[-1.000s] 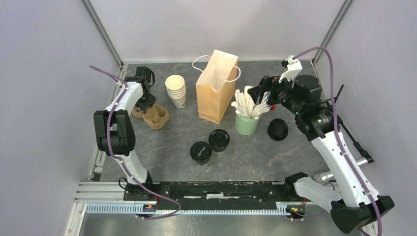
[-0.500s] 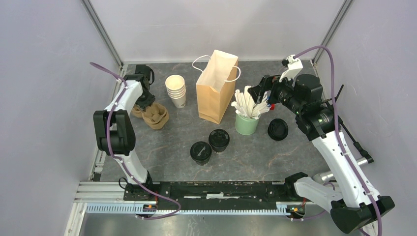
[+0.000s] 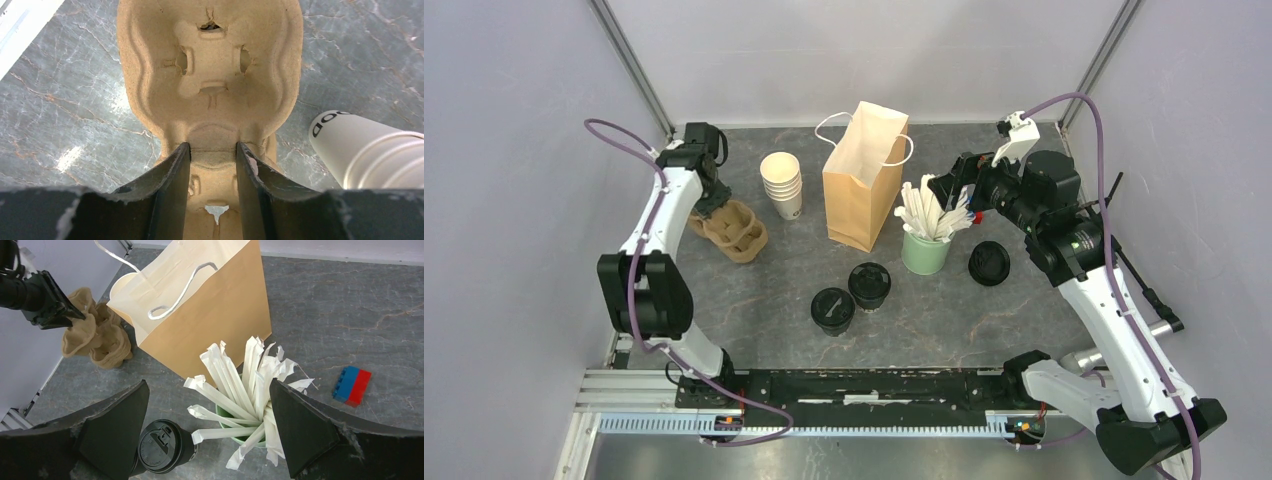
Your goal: Pack the takeout coffee
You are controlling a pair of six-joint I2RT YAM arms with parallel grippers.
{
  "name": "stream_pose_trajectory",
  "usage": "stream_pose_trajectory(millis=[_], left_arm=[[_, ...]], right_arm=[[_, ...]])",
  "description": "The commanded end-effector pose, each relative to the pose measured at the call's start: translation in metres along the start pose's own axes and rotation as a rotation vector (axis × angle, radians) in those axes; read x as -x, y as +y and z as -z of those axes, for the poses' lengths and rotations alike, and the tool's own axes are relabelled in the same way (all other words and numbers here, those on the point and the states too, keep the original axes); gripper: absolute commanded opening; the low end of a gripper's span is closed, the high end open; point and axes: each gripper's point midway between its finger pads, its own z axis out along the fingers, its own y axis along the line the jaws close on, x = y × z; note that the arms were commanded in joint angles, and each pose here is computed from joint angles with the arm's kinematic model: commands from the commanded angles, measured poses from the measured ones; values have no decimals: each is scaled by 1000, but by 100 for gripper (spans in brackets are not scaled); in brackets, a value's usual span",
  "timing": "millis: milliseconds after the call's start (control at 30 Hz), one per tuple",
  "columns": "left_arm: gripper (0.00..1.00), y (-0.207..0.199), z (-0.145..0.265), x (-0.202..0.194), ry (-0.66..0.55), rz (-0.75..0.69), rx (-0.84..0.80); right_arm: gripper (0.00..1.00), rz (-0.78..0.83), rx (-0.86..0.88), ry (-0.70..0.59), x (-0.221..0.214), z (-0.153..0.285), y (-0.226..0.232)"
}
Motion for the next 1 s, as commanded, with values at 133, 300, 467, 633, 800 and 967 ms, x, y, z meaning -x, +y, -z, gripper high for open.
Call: stream_pose_trajectory(millis=[133, 300, 467, 633, 800, 967], left_arm=[[45, -15, 74, 46, -131, -75, -205], [45, -42, 130, 78, -222, -73, -410], [43, -75, 193, 93, -317, -155, -626], [43, -111, 267, 87, -432, -273, -873], [42, -143, 348, 64, -525, -384, -1177], [42, -160, 397, 35, -578, -450, -1428]], right_arm=[[98, 0, 0, -16, 7, 0, 1], [98, 2, 4, 38, -5, 3, 3], [98, -5, 2, 68, -9, 3, 7], [98, -67, 48, 66, -11, -3, 25], [98, -211, 100, -45, 19, -10, 42], [98, -278, 92, -134, 45, -26, 42]])
